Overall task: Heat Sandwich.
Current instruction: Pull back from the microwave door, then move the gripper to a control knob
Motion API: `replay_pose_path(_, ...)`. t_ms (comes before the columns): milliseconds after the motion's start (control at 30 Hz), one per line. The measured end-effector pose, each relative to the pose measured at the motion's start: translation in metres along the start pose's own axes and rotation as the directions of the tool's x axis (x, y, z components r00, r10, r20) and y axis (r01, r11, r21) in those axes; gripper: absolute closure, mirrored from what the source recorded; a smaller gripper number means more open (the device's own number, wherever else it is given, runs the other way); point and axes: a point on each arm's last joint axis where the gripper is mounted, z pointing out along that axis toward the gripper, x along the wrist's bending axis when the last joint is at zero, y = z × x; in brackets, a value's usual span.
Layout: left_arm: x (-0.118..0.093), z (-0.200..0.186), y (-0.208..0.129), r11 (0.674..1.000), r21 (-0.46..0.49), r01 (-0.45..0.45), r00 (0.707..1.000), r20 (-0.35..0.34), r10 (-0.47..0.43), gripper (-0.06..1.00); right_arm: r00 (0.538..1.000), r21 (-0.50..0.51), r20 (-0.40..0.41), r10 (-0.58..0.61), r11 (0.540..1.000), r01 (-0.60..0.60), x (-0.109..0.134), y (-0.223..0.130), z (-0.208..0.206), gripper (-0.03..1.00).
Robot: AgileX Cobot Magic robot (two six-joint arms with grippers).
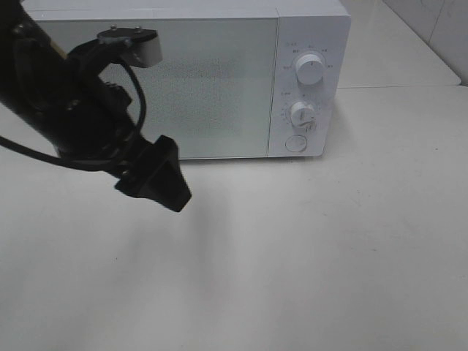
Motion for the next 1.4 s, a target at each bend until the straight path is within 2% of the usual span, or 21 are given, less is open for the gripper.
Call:
replay_pose_path(167,0.018,-0.015,-0.012,0.995,0.07,0.07,0.997,0.011,-0.071,-0.04,1.0,0.0,0.0,0.0,1.0,0.0,0.0,0.0,0.0,0.22)
replay_pose_path(233,0.031,-0.027,-0.02,0.989,0.09,0.116,0.993,0.001,-0.116,-0.04,1.0,0.0,0.0,0.0,1.0,0.0,0.0,0.0,0.0,0.22)
replay_pose_path(333,0.041,-0.037,-0.025,0.984,0.084,0.158,0.987,-0.019,-0.157,-0.04,1.0,0.0,0.0,0.0,1.0,0.0,0.0,0.0,0.0,0.22)
replay_pose_path(400,0.054,-0.055,-0.034,0.972,0.073,0.223,0.974,-0.059,-0.219,-0.04,1.0,0.0,0.0,0.0,1.0,0.0,0.0,0.0,0.0,0.22)
replay_pose_path(467,0.057,-0.06,-0.037,0.967,0.071,0.244,0.968,-0.069,-0.239,-0.04,1.0,0.0,0.0,0.0,1.0,0.0,0.0,0.0,0.0,0.22)
replay_pose_path(500,0.061,-0.066,-0.041,0.96,0.065,0.271,0.96,-0.086,-0.266,-0.04,1.0,0.0,0.0,0.0,1.0,0.0,0.0,0.0,0.0,0.22)
replay_pose_path(567,0.071,-0.085,-0.052,0.932,0.034,0.36,0.926,-0.135,-0.352,-0.04,1.0,0.0,0.0,0.0,1.0,0.0,0.0,0.0,0.0,0.22)
replay_pose_path(633,0.072,-0.09,-0.055,0.924,0.023,0.381,0.916,-0.147,-0.374,-0.04,1.0,0.0,0.0,0.0,1.0,0.0,0.0,0.0,0.0,0.22)
replay_pose_path(667,0.074,-0.103,-0.063,0.906,-0.001,0.422,0.892,-0.178,-0.416,-0.04,1.0,0.0,0.0,0.0,1.0,0.0,0.0,0.0,0.0,0.22)
replay_pose_path(733,0.075,-0.115,-0.071,0.89,-0.034,0.455,0.867,-0.209,-0.451,-0.04,1.0,0.0,0.0,0.0,1.0,0.0,0.0,0.0,0.0,0.22)
replay_pose_path(767,0.075,-0.115,-0.071,0.89,-0.034,0.455,0.867,-0.209,-0.451,-0.04,1.0,0.0,0.0,0.0,1.0,0.0,0.0,0.0,0.0,0.22)
replay_pose_path(800,0.076,-0.123,-0.081,0.869,-0.062,0.49,0.839,-0.238,-0.49,-0.04,1.0,0.0,0.0,0.0,1.0,0.0,0.0,0.0,0.0,0.22)
replay_pose_path(833,0.076,-0.126,-0.088,0.857,-0.075,0.51,0.822,-0.251,-0.511,-0.04,1.0,0.0,0.0,0.0,1.0,0.0,0.0,0.0,0.0,0.22)
replay_pose_path(967,0.069,-0.133,-0.112,0.825,-0.11,0.554,0.778,-0.285,-0.56,-0.04,1.0,0.0,0.0,0.0,1.0,0.0,0.0,0.0,0.0,0.22)
replay_pose_path(1100,0.058,-0.132,-0.128,0.821,-0.122,0.558,0.771,-0.29,-0.567,-0.04,1.0,0.0,0.0,0.0,1.0,0.0,0.0,0.0,0.0,0.22)
replay_pose_path(1233,0.033,-0.131,-0.159,0.827,-0.157,0.539,0.768,-0.312,-0.56,-0.04,1.0,0.0,0.0,0.0,1.0,0.0,0.0,0.0,0.0,0.22)
replay_pose_path(1400,0.022,-0.131,-0.173,0.822,-0.189,0.537,0.757,-0.32,-0.569,-0.04,1.0,0.0,0.0,0.0,1.0,0.0,0.0,0.0,0.0,0.22)
